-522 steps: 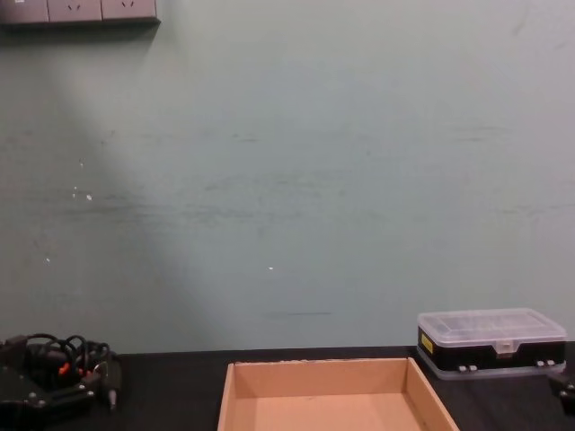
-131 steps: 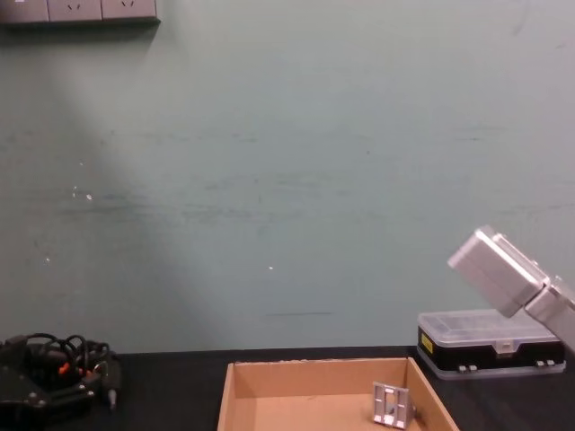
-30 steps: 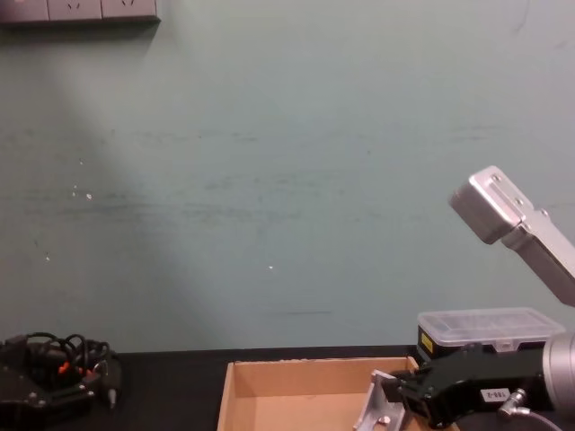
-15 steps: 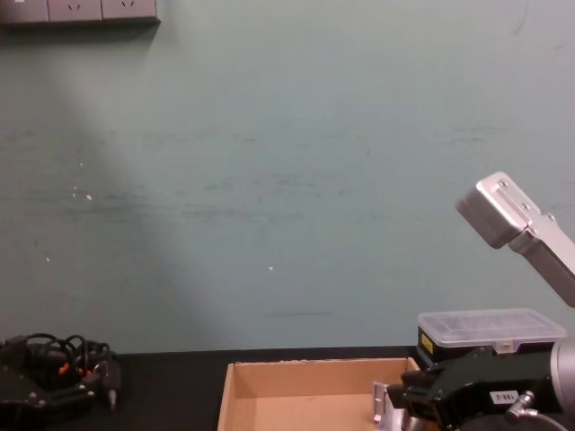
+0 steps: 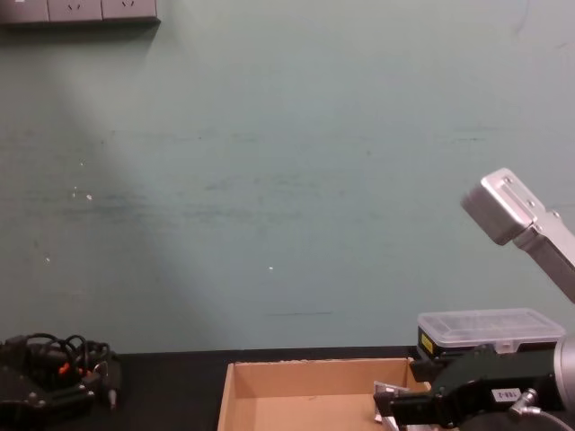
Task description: Use one hand to pick up the angle iron from the table and place it into the box.
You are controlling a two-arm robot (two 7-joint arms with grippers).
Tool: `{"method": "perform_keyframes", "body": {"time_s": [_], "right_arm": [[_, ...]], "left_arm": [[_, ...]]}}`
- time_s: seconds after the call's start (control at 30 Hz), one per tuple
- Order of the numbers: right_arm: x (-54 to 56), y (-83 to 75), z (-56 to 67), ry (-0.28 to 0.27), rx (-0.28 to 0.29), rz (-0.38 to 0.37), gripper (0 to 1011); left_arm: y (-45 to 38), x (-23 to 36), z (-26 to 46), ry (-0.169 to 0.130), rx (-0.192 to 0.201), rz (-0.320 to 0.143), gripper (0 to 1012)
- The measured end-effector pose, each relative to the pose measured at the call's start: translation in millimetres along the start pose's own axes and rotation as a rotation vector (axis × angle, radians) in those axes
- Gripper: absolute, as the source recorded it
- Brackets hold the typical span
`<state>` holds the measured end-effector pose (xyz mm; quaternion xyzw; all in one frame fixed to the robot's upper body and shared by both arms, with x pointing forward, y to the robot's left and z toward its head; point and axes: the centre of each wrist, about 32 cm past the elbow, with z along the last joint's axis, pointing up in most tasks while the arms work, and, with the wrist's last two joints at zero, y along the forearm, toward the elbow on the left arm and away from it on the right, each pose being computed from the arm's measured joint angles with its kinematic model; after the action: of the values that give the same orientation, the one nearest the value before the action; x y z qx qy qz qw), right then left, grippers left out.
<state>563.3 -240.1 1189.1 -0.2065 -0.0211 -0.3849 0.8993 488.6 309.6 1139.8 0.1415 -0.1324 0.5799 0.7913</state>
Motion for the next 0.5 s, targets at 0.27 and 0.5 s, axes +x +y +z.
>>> {"method": "perform_keyframes", "body": {"time_s": [0.27, 0.5], "right_arm": [[-0.2, -3.1, 1.0, 0.000, 0.016, -0.003, 901], [0.0, -9.7, 9.1, -0.007, 0.056, -0.009, 1003]], "left_arm": [[0.0, 0.0, 0.0, 0.000, 0.000, 0.000, 1000], [0.0, 0.0, 0.0, 0.000, 0.000, 0.000, 1000]]}}
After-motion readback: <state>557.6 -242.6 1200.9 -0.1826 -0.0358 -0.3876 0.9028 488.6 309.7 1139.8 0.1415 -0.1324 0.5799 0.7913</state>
